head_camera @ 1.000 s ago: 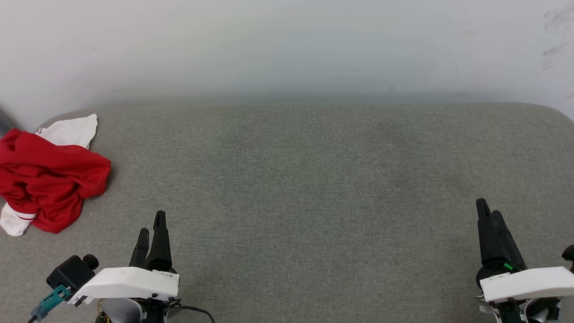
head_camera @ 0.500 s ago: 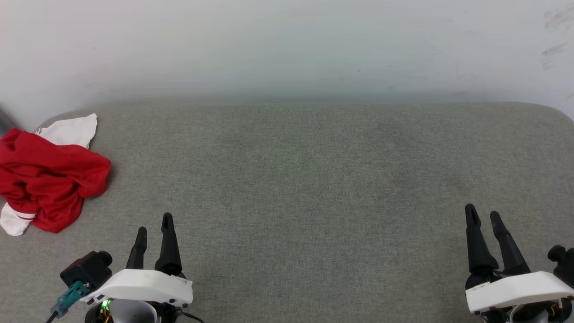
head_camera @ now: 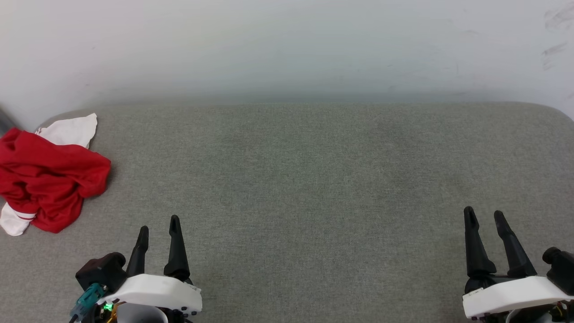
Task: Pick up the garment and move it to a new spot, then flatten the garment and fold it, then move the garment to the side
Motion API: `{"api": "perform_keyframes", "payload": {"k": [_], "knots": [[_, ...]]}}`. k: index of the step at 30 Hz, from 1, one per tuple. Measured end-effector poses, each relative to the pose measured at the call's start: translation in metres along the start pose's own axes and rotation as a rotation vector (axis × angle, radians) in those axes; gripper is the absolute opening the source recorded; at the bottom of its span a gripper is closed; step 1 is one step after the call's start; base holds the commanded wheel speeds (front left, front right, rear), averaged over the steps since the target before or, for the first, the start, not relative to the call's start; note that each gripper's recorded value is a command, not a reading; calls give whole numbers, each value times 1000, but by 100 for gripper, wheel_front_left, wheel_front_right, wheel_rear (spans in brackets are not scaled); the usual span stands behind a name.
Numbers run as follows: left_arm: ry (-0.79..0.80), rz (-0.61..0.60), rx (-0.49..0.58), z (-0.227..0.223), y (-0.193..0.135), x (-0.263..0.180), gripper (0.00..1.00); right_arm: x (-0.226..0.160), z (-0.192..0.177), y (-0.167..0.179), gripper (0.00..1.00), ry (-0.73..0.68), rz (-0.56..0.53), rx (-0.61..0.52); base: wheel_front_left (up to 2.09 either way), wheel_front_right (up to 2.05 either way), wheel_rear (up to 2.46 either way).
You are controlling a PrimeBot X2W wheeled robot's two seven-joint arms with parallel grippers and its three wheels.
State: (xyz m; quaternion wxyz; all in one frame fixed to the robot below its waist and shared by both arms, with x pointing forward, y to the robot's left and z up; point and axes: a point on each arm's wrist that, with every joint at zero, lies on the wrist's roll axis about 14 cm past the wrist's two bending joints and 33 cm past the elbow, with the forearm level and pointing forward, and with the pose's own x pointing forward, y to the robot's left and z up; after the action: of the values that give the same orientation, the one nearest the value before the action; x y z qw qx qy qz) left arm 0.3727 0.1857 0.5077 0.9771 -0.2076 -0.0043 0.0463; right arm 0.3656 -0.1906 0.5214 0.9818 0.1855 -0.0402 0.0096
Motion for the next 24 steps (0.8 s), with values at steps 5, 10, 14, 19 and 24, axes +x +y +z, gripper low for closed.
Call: {"api": "perform_keyframes", "payload": {"k": [5, 10, 14, 19, 24], "knots": [[-10, -10, 50, 1, -2, -1, 100, -1, 2, 2, 100, -12, 9, -49, 0, 0, 0], [-27, -22, 97, 2, -5, -2, 100, -3, 2, 3, 100, -16, 15, -90, 0, 0, 0], [-32, -26, 131, 1, -6, -5, 100, -3, 4, 4, 100, -22, 22, -121, 0, 0, 0], [-40, -29, 156, 1, -7, -6, 100, -4, 4, 6, 100, -28, 31, -152, 0, 0, 0], [-52, -36, 192, 2, -8, -7, 100, -5, 3, 8, 100, -31, 40, -179, 0, 0, 0]]}}
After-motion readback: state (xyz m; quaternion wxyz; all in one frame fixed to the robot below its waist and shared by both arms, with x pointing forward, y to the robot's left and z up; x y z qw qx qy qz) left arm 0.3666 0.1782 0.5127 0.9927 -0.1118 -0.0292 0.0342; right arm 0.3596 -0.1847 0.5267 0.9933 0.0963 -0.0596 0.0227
